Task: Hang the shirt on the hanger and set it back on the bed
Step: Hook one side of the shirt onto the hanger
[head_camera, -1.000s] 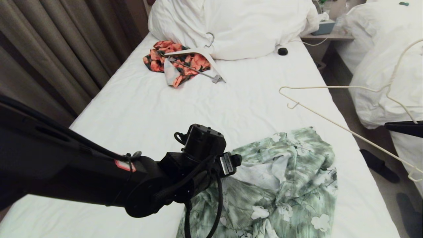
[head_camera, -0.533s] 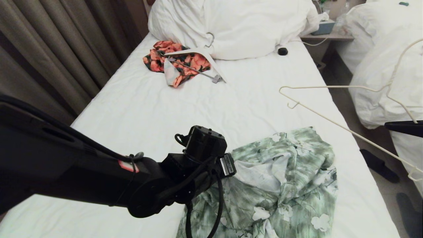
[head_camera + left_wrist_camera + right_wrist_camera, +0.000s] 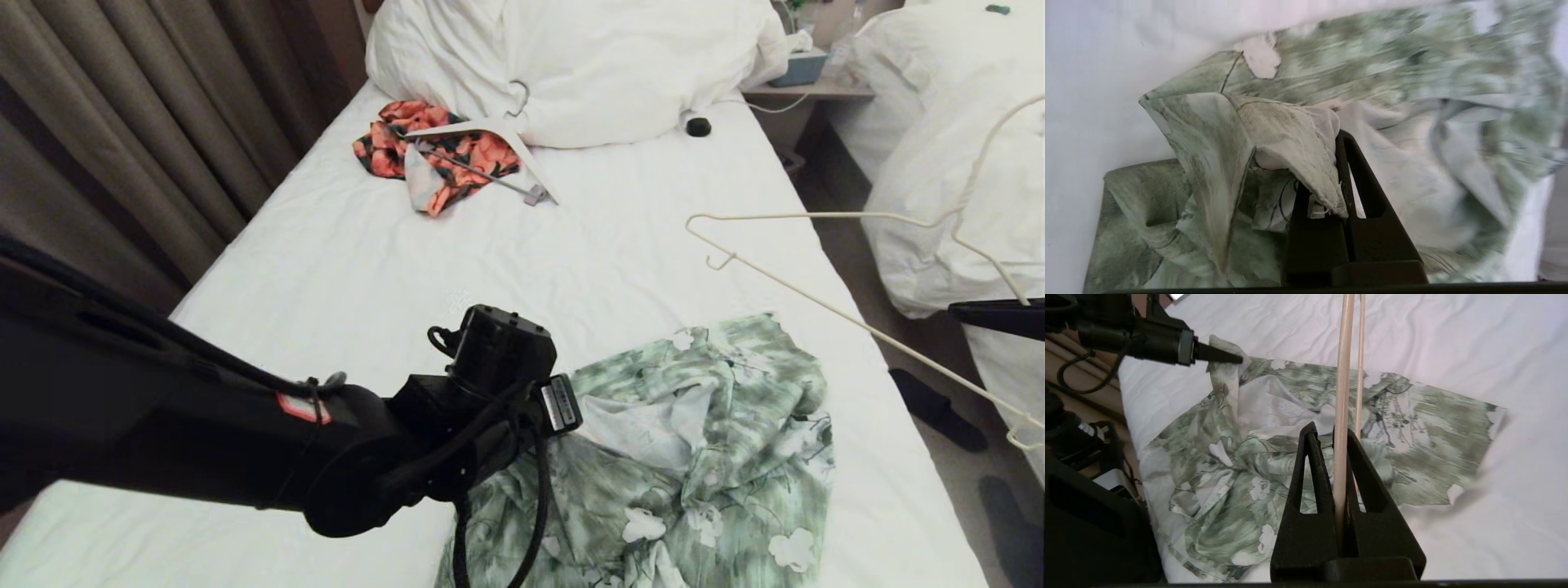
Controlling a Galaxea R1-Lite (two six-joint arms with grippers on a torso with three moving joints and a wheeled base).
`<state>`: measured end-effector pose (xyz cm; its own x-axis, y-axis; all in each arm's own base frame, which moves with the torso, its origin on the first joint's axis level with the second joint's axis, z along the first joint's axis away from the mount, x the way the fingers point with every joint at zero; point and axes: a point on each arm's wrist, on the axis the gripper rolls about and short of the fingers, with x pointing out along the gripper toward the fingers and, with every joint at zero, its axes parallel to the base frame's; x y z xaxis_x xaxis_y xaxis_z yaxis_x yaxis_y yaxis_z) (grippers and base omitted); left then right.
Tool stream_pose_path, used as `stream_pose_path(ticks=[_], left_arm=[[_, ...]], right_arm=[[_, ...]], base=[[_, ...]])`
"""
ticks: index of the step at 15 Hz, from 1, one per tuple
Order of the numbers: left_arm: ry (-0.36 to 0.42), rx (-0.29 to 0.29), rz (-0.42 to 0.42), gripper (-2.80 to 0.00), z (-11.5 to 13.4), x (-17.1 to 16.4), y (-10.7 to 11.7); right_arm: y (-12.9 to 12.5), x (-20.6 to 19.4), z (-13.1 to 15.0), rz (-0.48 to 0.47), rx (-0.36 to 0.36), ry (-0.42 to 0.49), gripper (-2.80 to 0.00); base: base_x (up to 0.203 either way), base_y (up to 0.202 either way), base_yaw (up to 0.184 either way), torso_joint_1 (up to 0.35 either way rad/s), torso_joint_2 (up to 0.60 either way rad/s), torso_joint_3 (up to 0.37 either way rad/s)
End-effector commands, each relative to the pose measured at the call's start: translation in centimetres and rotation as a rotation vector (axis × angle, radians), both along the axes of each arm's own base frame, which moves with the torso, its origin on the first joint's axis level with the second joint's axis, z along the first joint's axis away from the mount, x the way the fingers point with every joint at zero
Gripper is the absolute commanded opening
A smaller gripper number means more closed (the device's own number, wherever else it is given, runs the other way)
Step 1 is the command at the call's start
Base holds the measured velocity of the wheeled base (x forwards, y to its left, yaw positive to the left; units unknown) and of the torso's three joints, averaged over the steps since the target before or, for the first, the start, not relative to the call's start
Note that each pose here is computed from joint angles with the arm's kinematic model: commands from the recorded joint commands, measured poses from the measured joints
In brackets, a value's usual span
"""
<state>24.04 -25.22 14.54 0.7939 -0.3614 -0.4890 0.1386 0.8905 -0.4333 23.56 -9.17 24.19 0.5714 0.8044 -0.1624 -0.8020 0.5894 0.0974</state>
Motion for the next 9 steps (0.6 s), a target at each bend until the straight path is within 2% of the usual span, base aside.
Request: stream_pose_path(ticks=[1,4,9], left_arm=[[-0.048,-0.06,-0.018,-2.8,2.8,-1.0,0.7],[-0.079,-0.094,-0.129,-2.8,6.6,-2.8,-0.1],[-0.13,-0.12,-0.242,-2.8,11.7,-5.0,-2.3]], right_arm=[[0.4,0.0,0.0,0.024,0.008,-0.001,-2.8],[2.3,0.3,-0.6,0.095,0.026,0.037,-2.8],[4.9,0.4,-0.7,0.192,0.027,0.049,-2.8]], base=[[0.0,0.0,0.0,0.0,0.0,0.0],[0.0,0.0,0.0,0.0,0.0,0.0],[0.0,0.0,0.0,0.0,0.0,0.0]])
